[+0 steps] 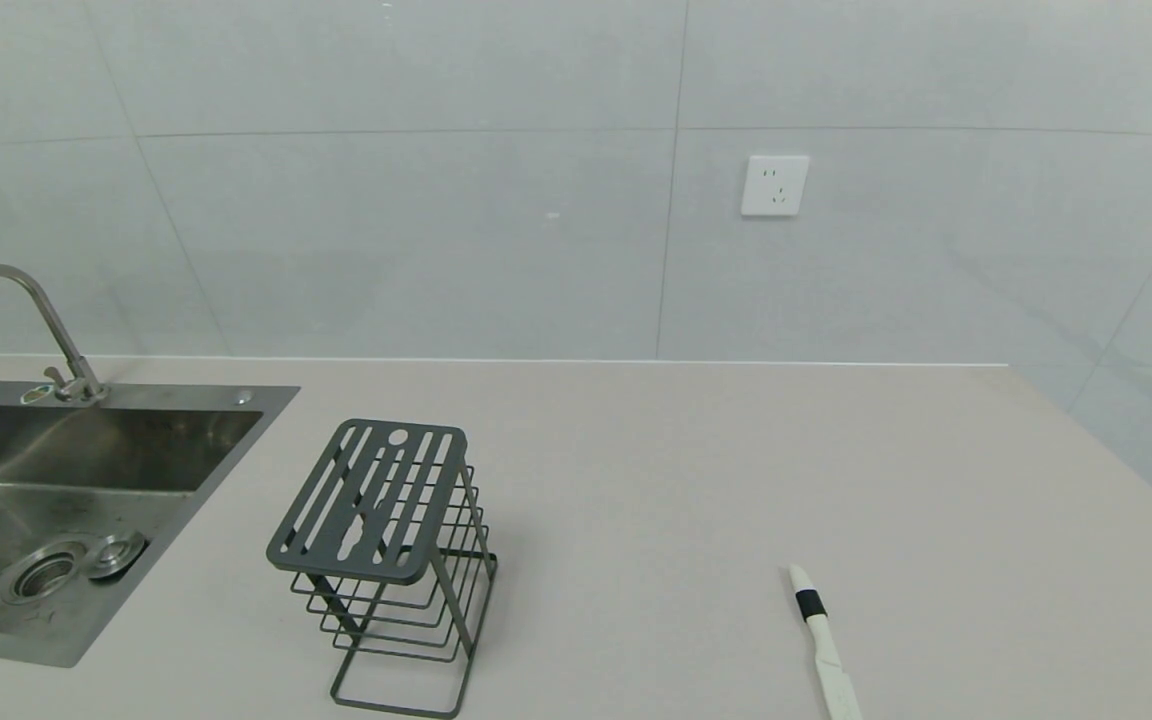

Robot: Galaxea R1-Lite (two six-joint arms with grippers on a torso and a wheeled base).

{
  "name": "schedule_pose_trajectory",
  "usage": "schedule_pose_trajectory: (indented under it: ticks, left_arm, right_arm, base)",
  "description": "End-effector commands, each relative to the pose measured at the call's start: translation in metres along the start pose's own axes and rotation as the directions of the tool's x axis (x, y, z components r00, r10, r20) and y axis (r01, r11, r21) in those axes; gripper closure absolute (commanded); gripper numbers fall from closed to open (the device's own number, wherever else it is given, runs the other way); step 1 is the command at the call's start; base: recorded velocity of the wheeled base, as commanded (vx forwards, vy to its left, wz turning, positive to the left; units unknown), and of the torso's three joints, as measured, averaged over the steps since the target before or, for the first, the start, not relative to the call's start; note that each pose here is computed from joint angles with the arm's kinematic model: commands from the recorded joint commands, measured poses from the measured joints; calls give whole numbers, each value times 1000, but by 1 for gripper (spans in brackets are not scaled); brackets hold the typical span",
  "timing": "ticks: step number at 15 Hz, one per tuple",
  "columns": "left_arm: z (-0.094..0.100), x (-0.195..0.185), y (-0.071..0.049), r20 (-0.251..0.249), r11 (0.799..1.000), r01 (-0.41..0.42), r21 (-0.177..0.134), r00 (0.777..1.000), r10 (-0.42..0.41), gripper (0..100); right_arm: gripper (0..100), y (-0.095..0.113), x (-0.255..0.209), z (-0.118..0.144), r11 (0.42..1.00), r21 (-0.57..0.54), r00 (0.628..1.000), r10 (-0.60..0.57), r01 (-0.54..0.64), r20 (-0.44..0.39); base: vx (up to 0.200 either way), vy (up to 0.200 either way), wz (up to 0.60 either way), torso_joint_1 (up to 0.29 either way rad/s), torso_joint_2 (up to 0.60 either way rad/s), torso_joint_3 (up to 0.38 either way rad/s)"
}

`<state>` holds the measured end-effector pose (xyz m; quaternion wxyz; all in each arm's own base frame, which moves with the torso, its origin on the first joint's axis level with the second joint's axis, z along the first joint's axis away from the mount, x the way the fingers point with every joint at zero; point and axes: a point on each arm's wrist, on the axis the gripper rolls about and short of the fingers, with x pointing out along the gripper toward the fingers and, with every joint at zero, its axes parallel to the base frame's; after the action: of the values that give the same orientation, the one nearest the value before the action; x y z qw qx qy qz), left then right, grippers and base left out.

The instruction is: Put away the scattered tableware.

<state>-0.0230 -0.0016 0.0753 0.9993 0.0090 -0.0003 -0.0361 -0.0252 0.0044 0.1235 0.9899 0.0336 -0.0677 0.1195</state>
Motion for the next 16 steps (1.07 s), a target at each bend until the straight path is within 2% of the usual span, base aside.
schedule_pose_trajectory:
  ticks: [1,2,3,4,5,6,7,9,10,12,15,16]
  left_arm:
    - [0,0,0,-2,1000,0,0,1000,0,0]
    - [0,0,0,0,1000,5,2,1000,-5,0]
    - [0,0,0,2,1000,9,-1,1000,-9,0]
    - [0,0,0,0,1000,6,-12,1000,-6,0]
    - [0,0,0,0,1000,8,-10,1000,-8,0]
    - [0,0,0,0,1000,8,-10,1000,-8,0]
    - [0,0,0,0,1000,8,-10,1000,-8,0]
    - [0,0,0,0,1000,8,-10,1000,-8,0]
    - [0,0,0,0,1000,8,-10,1000,-8,0]
    - [0,0,0,0,1000,8,-10,1000,-8,0]
    - [0,0,0,0,1000,8,-10,1000,-8,0]
    - [0,0,0,0,1000,8,-10,1000,-8,0]
  right_arm:
    - [0,-1,22,19,988,50,978,153,-147,-145]
    - [0,-1,31,23,977,75,959,209,-199,-190]
    - [0,-1,45,28,951,125,918,308,-285,-249]
    - [0,0,55,38,926,153,888,376,-346,-265]
    - [0,-1,73,55,920,171,877,388,-352,-283]
    - [0,-1,87,59,917,191,864,395,-350,-313]
    - [0,-2,95,56,913,213,846,402,-346,-349]
    - [0,1,121,32,895,287,736,444,-340,-512]
    - [0,0,130,23,910,286,712,413,-300,-568]
    - [0,-1,145,15,923,253,680,384,-289,-624]
    - [0,-1,155,13,924,223,665,378,-310,-644]
    - [0,-1,156,8,925,229,647,377,-304,-663]
  base:
    - [0,0,0,0,0,0]
    - [0,0,0,0,0,0]
    - [0,0,0,0,0,0]
    - [0,0,0,0,0,0]
    - [0,0,0,0,0,0]
    - [0,0,0,0,0,0]
    - [0,0,0,0,0,0]
    - [0,0,0,0,0,0]
    - [0,0,0,0,0,0]
    - [0,0,0,0,0,0]
    - [0,0,0,0,0,0]
    - [0,0,0,0,0,0]
